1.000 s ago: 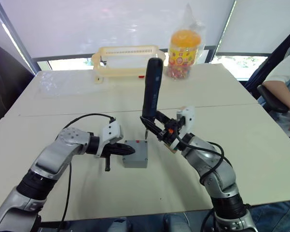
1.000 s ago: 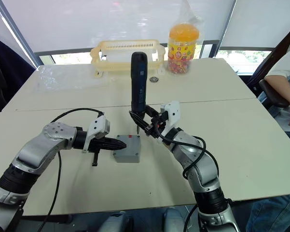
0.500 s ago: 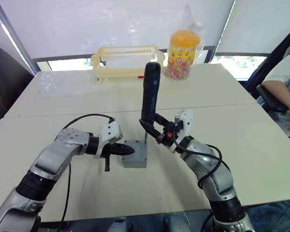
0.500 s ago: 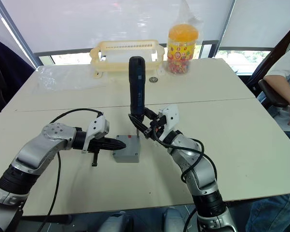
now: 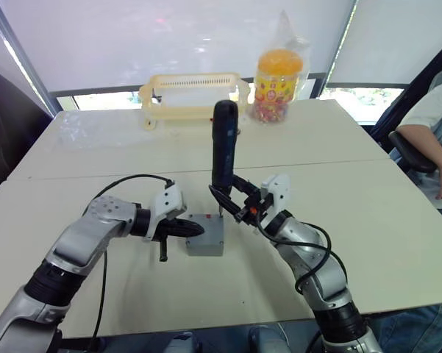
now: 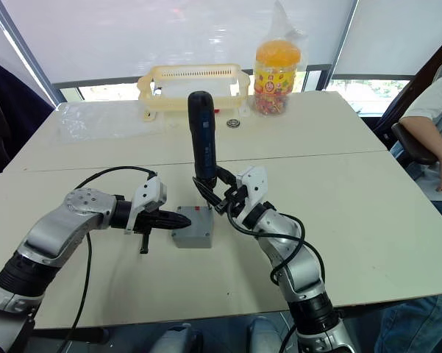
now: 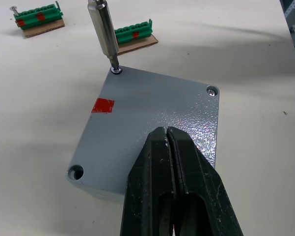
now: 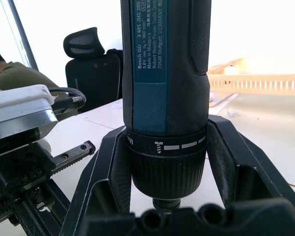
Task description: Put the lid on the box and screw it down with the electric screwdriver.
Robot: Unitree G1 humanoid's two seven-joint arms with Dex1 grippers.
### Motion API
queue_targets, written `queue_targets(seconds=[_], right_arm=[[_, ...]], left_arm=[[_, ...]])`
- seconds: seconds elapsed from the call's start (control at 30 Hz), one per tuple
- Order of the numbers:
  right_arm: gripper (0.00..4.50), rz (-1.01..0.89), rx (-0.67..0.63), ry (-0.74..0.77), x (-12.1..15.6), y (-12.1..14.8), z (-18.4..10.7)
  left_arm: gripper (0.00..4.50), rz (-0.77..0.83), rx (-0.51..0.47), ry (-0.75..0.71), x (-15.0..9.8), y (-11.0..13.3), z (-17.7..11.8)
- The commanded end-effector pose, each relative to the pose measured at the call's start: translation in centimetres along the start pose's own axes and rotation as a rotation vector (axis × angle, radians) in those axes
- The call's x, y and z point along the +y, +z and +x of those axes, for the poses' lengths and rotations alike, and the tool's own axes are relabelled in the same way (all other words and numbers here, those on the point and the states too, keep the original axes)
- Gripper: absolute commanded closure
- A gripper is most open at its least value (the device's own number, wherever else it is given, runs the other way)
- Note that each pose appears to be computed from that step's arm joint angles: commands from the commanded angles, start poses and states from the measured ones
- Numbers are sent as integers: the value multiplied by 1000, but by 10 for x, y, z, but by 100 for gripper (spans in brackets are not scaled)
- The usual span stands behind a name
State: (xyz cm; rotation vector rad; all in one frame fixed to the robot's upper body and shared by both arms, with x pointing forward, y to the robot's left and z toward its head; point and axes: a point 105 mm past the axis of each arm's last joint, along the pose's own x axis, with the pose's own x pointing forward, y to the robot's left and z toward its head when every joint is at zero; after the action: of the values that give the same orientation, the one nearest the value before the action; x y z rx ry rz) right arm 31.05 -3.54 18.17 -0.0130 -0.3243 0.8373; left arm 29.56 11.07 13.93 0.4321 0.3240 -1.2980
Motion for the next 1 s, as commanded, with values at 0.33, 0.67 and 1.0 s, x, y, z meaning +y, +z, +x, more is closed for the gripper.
queue_targets(seconds=[0.33, 0.67, 1.0], right_arm=[[273, -62, 66, -1, -2, -20, -5], [273, -52, 118, 1, -1, -34, -11], [273, -26, 173, 18, 4, -49, -15]], left_arm=[[450, -29, 39, -13, -6, -9, 2], [450, -29, 40, -12, -7, -8, 3], [450, -30, 41, -9, -6, -8, 3]])
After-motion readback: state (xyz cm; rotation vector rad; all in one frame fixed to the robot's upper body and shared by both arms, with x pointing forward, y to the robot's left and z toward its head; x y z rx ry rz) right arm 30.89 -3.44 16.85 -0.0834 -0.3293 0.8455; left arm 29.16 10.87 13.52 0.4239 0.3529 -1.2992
